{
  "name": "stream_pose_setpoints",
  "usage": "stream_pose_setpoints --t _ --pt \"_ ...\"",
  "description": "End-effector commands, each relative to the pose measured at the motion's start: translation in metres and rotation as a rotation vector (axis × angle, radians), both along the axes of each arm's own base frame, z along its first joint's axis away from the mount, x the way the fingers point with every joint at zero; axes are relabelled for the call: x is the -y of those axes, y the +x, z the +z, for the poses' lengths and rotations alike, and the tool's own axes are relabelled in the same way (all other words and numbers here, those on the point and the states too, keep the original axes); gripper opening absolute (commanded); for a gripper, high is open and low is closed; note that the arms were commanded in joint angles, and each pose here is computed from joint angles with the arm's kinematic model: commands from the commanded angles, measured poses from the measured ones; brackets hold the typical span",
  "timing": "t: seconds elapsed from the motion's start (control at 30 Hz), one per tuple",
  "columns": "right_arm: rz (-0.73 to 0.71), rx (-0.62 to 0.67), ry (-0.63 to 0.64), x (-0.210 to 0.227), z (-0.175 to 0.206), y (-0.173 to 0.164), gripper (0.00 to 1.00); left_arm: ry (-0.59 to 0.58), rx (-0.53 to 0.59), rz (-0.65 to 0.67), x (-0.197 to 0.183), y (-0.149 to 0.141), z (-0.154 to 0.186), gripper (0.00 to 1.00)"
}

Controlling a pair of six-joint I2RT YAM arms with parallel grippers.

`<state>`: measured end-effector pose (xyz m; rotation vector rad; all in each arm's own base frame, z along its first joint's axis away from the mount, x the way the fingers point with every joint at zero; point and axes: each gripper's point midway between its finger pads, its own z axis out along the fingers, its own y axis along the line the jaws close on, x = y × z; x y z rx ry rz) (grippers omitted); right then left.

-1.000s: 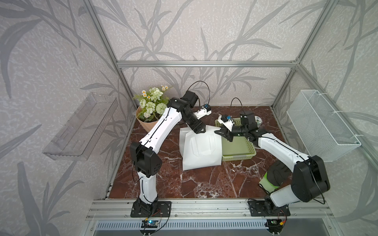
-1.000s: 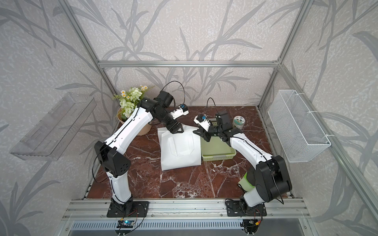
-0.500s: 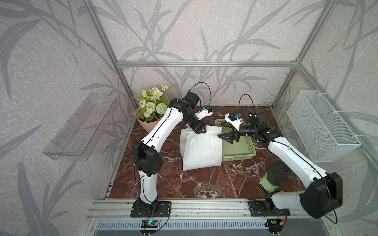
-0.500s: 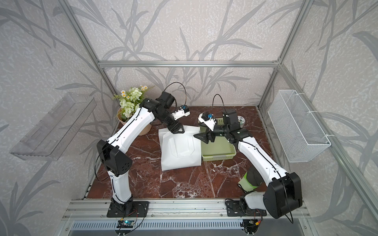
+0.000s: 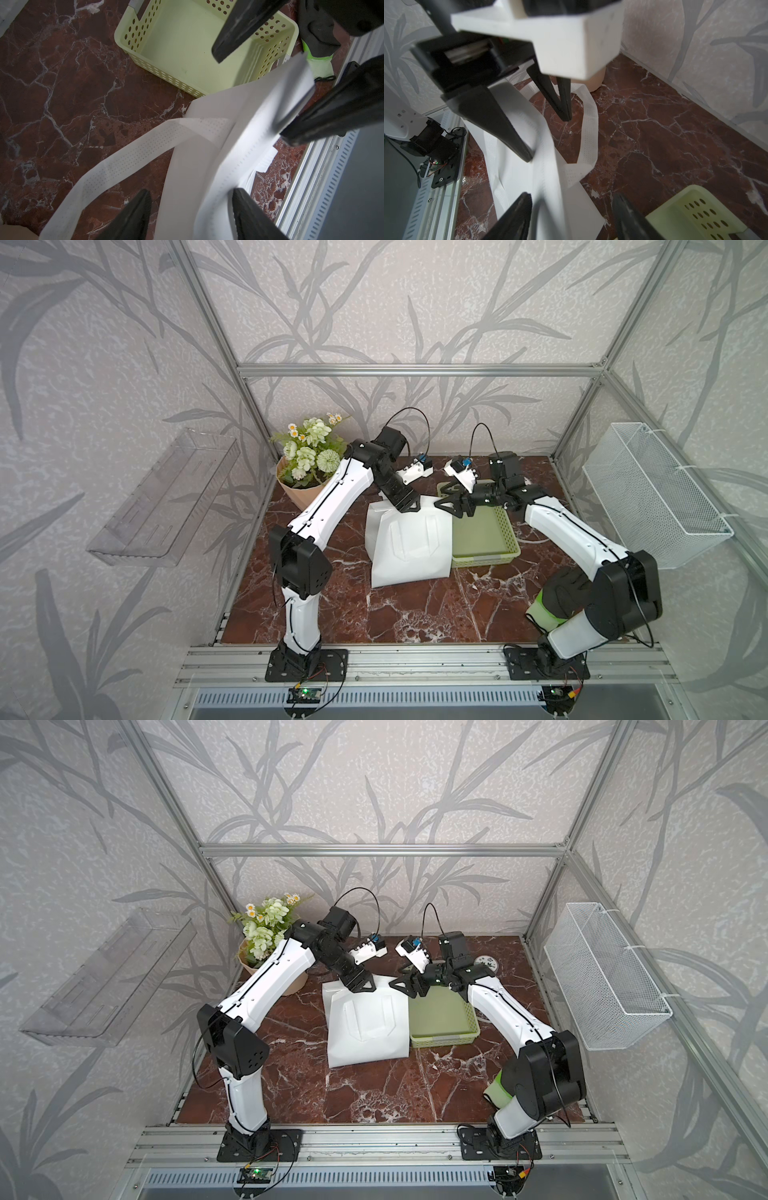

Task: Place the ice pack in the delivery bag
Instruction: Close the delivery bag at the center of the board.

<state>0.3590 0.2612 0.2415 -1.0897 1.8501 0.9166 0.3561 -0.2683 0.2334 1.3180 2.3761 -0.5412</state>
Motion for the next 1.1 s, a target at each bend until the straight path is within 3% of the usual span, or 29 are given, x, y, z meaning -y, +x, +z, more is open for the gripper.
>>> stream_pose_setpoints --t 0.0,0.1,0.3,0.53,0.7,0.87,1.07 --pt "-0.002 -0.008 -0.031 0.004 -0.005 0.003 0.61 0.02 -0.031 -0.014 0.004 -0.004 -0.012 0.67" --pt "0.016 -0.032 -0.025 0.004 -0.012 0.002 0.57 0.019 -0.031 -0.023 0.006 -0.006 -0.012 0.67" --pt "0.063 -0.055 -0.003 0.0 -0.018 -0.005 0.33 0.033 -0.039 -0.022 -0.002 -0.011 -0.009 0.7" --pt "0.06 -0.014 0.002 0.001 -0.015 -0.008 0.01 -0.084 0.021 0.036 -0.016 -0.01 0.035 0.9" --pt "0.036 0.019 -0.017 0.005 -0.012 -0.006 0.0 -0.257 0.072 0.173 -0.053 -0.015 0.073 1.0" --pt "0.02 0.029 -0.018 0.006 -0.009 -0.003 0.0 -0.444 0.158 0.353 -0.1 -0.03 0.08 1.0" --pt "0.007 0.034 -0.024 0.007 -0.008 0.0 0.0 -0.604 0.241 0.377 -0.114 -0.057 0.076 1.0"
